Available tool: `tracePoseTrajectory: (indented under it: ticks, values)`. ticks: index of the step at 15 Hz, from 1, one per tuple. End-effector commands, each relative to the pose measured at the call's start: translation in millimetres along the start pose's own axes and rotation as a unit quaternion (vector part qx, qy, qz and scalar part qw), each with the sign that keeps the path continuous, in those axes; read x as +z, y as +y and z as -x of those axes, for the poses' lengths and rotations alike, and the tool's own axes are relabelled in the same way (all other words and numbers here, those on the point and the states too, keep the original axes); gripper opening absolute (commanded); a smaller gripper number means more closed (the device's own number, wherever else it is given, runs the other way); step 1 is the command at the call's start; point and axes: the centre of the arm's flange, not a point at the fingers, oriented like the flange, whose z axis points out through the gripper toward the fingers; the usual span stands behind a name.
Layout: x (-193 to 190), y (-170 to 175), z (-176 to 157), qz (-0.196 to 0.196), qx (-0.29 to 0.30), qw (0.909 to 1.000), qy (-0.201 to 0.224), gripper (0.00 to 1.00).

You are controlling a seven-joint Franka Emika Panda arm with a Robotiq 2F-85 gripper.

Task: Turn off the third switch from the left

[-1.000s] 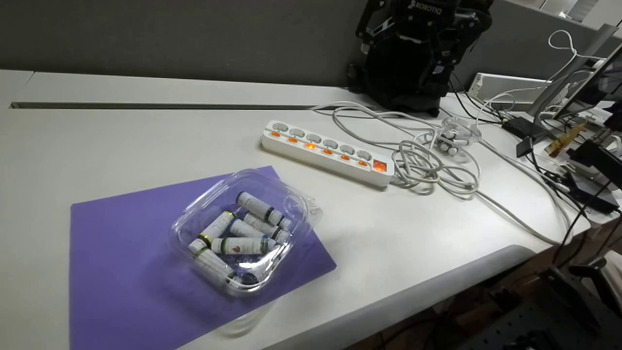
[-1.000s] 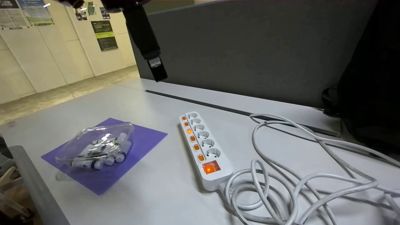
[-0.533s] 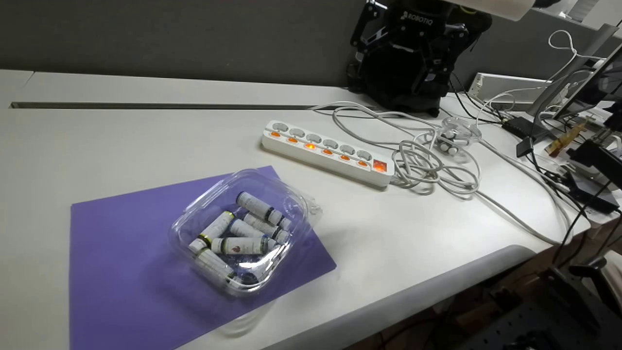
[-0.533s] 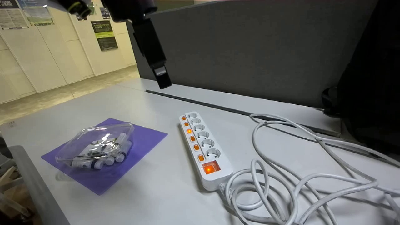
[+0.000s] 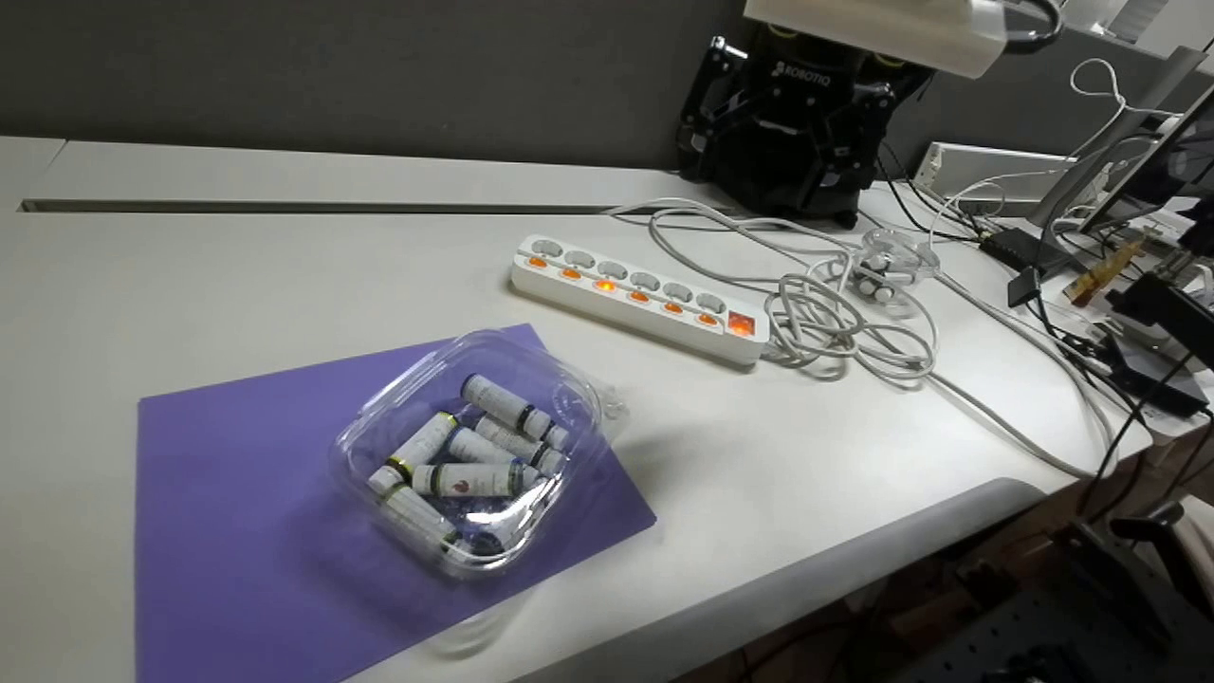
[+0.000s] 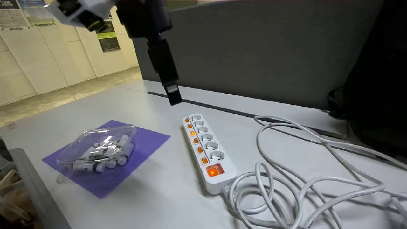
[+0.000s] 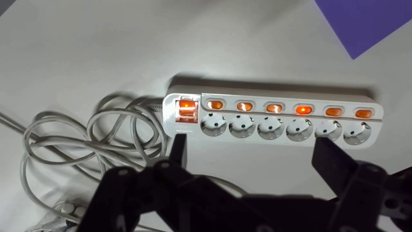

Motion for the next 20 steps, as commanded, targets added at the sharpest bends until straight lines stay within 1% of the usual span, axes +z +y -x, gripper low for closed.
tracePoseTrajectory:
  ticks: [1, 2, 3, 4, 5, 6, 8, 10, 14, 15, 16, 19, 20]
  values:
    - [30, -17, -27, 0.017, 0.008, 0.9994, -0.028, 1.0]
    - [41, -20, -32, 0.022, 0.01, 0.9992, -0.031, 1.0]
    - [49, -24, -35, 0.019, 0.014, 0.9991, -0.035, 0.75]
    - [58, -28, -39, 0.026, 0.011, 0.9991, -0.032, 0.74]
    - [66, -34, -42, 0.028, 0.006, 0.999, -0.033, 0.68]
    - [72, -39, -44, 0.031, 0.003, 0.999, -0.031, 0.59]
    - [81, -51, -47, 0.033, -0.005, 0.999, -0.029, 0.45]
    - [88, -63, -48, 0.037, -0.013, 0.9989, -0.026, 0.32]
    - [102, -82, -48, 0.039, -0.036, 0.9983, -0.025, 0.05]
    - [107, -86, -48, 0.041, -0.039, 0.9981, -0.025, 0.01]
    - [110, -90, -49, 0.042, -0.042, 0.9979, -0.025, 0.0]
    - [118, -95, -53, 0.053, -0.044, 0.9973, -0.023, 0.0]
    - [116, -89, -41, 0.044, -0.049, 0.9974, -0.03, 0.01]
